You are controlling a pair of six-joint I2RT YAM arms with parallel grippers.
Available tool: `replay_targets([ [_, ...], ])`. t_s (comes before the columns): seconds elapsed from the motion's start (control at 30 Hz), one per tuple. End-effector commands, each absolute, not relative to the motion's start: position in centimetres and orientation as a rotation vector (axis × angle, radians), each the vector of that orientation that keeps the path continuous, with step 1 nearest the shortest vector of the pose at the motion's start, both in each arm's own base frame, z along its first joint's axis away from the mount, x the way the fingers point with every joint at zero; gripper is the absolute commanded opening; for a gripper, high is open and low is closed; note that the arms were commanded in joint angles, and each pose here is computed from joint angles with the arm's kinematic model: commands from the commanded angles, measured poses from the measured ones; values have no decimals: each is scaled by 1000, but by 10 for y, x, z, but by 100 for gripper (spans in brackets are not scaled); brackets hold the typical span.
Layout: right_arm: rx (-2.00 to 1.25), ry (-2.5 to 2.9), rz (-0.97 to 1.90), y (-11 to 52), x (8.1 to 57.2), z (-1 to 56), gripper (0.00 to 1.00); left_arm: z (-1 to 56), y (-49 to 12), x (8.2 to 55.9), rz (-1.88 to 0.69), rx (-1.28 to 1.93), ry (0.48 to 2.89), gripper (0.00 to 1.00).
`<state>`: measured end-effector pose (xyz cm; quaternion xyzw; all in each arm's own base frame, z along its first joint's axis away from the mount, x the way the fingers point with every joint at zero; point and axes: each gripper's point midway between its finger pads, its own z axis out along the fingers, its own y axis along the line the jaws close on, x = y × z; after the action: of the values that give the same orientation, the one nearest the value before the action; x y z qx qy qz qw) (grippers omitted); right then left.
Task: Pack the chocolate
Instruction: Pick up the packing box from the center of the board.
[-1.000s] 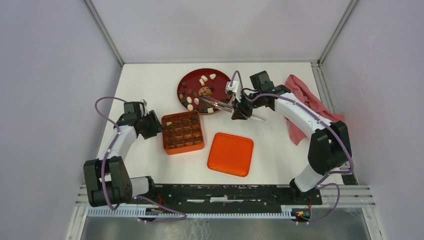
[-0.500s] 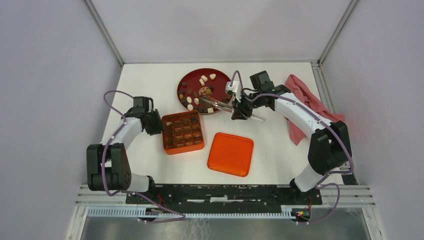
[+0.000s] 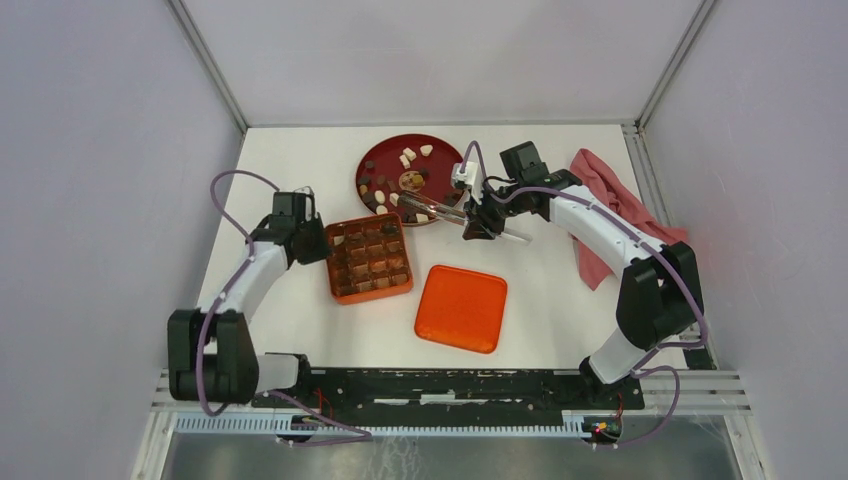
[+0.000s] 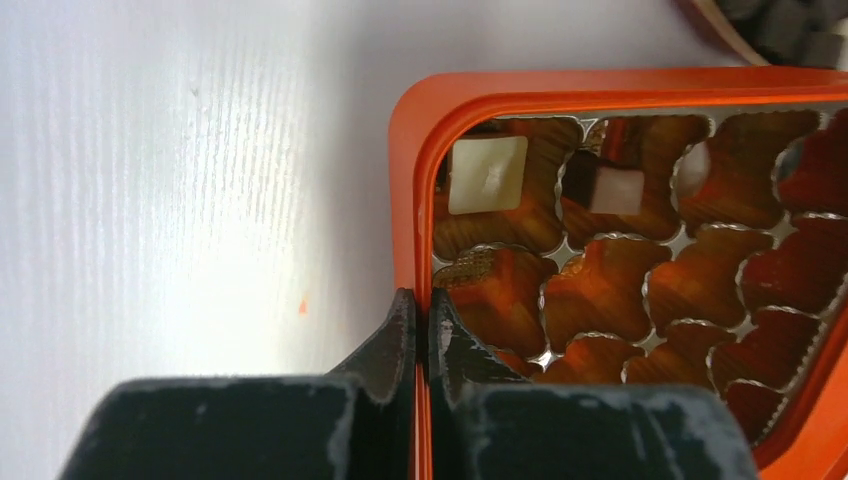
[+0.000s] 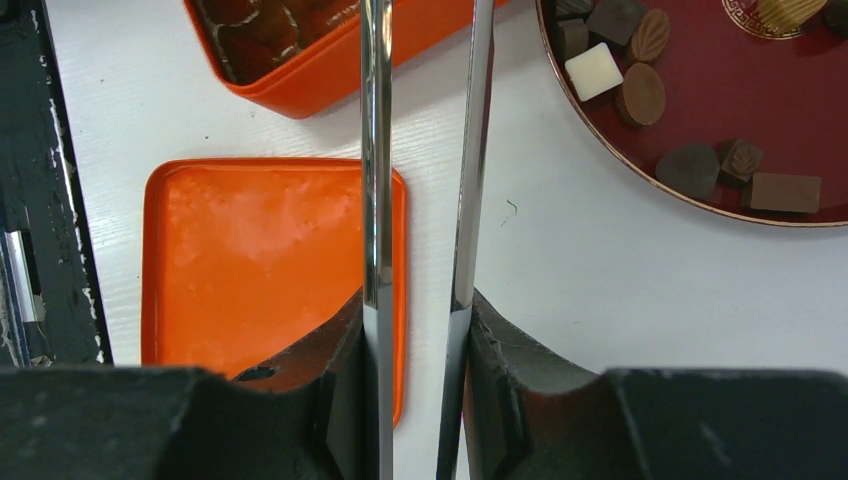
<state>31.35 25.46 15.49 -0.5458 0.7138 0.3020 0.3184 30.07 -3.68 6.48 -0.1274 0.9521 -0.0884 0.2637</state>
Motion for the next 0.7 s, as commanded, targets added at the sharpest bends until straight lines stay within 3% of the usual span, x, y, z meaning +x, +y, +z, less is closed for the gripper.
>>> replay_targets([
  [0.0,-1439,1758,804,258,311,188,0,149,-45,322,-227,-178,2206,2],
  [0.3,-1408,1706,806,249,311,215,0,216,-46,310,-181,-101,1918,2],
  [0.53,-1388,1677,807,245,309,228,0,217,-48,305,-160,-97,1909,2],
  [0.67,-1390,1678,816,245,307,226,0,195,-54,307,-180,-106,2022,2],
])
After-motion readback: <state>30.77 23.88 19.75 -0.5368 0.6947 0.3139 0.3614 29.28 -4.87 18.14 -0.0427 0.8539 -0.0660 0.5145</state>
